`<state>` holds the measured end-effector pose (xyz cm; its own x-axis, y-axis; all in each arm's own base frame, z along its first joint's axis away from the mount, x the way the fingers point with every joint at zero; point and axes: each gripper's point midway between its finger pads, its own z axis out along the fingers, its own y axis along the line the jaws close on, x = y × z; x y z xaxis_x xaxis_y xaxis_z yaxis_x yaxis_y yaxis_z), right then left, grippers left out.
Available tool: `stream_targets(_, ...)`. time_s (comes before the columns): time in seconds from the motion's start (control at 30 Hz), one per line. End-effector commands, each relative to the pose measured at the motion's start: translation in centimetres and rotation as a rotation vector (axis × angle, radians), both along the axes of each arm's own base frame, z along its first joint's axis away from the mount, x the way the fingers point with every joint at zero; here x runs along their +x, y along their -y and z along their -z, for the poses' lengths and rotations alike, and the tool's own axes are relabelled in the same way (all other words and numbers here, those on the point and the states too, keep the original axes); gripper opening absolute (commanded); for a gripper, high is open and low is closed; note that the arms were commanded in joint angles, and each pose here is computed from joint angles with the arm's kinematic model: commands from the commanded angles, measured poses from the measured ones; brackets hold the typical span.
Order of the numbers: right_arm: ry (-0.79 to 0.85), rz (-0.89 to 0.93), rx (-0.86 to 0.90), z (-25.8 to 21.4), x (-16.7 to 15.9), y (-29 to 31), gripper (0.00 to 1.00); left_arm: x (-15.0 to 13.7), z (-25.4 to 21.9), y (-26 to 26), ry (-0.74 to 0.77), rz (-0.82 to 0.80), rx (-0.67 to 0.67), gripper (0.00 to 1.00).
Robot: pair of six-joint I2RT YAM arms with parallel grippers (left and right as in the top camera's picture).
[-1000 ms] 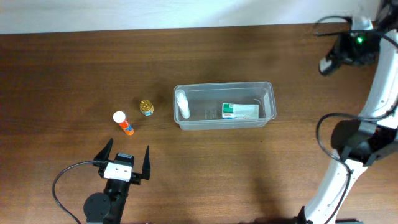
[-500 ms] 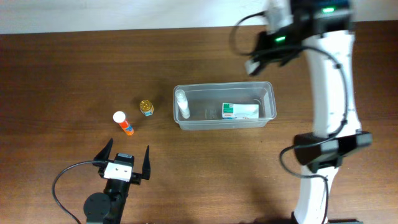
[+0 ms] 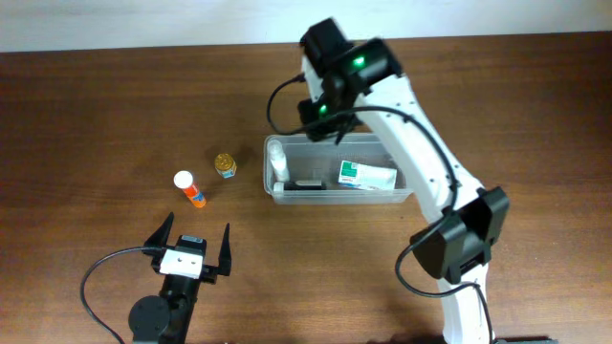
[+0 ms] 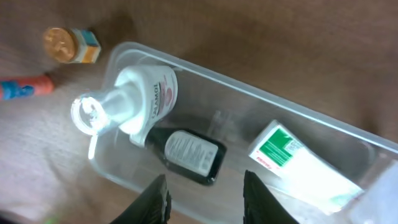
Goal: Pack container
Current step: 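Place the brown bottle into the container and release it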
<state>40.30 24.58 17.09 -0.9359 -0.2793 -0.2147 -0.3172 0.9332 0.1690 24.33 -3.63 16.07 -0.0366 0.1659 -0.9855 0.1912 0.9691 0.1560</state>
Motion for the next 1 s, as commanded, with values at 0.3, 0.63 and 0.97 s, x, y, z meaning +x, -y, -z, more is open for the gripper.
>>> stream_targets(0.3, 0.008, 0.057, -0.014, 0.5, 0.3, 1.2, 0.31, 0.0, 0.2, -0.2, -0.002, -0.01, 0.01, 0.99)
stream_targets(0.63, 0.063, 0.163, -0.029, 0.1, 3.5, 5.3, 0.32, 0.0, 0.2, -0.2, -0.002, -0.01, 0.01, 0.99)
stream_targets(0.97, 0.054, 0.548, 0.014, -1.6, 6.8, 22.1, 0.36, 0.0, 0.2, -0.2, -0.002, -0.01, 0.009, 0.99)
